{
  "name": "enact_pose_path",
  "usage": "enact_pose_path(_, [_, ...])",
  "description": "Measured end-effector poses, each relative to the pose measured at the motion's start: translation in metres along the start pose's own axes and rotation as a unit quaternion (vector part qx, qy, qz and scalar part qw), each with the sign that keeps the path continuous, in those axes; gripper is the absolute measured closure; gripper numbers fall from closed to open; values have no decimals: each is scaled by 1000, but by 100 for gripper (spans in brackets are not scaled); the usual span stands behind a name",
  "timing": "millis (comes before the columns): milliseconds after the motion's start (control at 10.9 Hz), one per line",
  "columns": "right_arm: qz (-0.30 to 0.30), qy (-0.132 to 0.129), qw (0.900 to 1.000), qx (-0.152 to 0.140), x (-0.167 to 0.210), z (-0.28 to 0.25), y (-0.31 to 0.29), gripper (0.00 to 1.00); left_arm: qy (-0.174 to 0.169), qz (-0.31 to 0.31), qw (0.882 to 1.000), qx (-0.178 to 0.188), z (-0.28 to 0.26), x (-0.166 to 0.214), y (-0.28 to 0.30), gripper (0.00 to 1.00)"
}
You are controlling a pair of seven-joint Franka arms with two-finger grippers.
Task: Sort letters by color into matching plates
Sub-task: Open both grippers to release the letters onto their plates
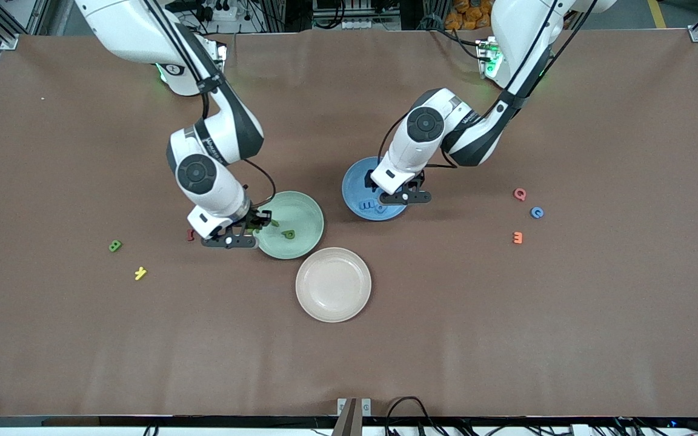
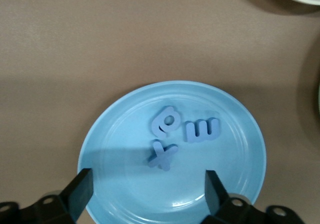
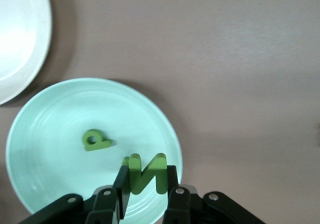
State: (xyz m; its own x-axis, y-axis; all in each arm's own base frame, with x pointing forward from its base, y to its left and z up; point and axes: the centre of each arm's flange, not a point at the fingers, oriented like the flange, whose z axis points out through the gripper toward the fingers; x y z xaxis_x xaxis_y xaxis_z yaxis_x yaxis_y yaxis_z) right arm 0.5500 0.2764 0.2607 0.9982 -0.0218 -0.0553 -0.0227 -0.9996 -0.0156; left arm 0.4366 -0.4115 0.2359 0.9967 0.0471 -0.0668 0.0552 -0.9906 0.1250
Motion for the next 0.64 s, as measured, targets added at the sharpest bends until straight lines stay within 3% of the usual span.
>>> enact_pose_path(642, [-38,-2,999,-3,-13,19,-59,67,7,41,998,48,-51,42,-52,0])
